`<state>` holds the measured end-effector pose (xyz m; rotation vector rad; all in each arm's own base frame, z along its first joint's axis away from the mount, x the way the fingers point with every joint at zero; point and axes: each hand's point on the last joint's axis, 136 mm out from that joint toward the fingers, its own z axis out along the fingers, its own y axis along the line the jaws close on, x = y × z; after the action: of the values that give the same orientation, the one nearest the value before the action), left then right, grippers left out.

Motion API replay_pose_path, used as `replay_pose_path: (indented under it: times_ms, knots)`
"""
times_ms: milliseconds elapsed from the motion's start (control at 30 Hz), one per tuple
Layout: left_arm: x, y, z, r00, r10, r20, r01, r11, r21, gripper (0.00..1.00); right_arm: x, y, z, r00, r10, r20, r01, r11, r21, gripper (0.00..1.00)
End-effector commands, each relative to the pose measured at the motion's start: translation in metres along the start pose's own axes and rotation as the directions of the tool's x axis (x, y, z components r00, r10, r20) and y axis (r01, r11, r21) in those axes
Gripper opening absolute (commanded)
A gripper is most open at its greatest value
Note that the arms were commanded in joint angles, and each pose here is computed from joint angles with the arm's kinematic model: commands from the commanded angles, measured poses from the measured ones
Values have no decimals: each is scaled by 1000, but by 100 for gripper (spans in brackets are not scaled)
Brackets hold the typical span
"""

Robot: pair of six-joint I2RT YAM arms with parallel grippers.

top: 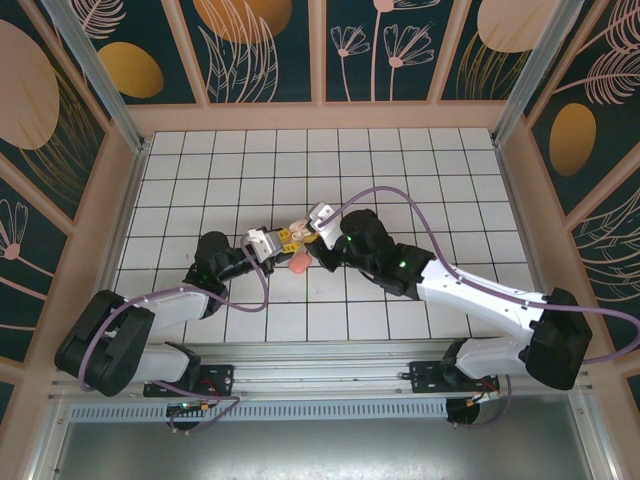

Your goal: Insert wireless bluetooth earbuds into charging case

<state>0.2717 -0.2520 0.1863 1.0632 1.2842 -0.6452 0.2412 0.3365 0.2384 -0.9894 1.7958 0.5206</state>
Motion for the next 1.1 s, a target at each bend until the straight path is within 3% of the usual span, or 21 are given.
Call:
replay_pose_path:
  times_ms: [0, 1067]
  knots:
    - [-17, 3, 2, 998, 60, 34, -60, 998, 3, 12, -17, -2, -1, 999, -21, 30, 20, 999, 24, 20]
    - [-30, -8, 2, 994, 75, 74, -80, 995, 60, 12, -7, 16, 12, 999, -34, 2, 34, 996, -83, 20]
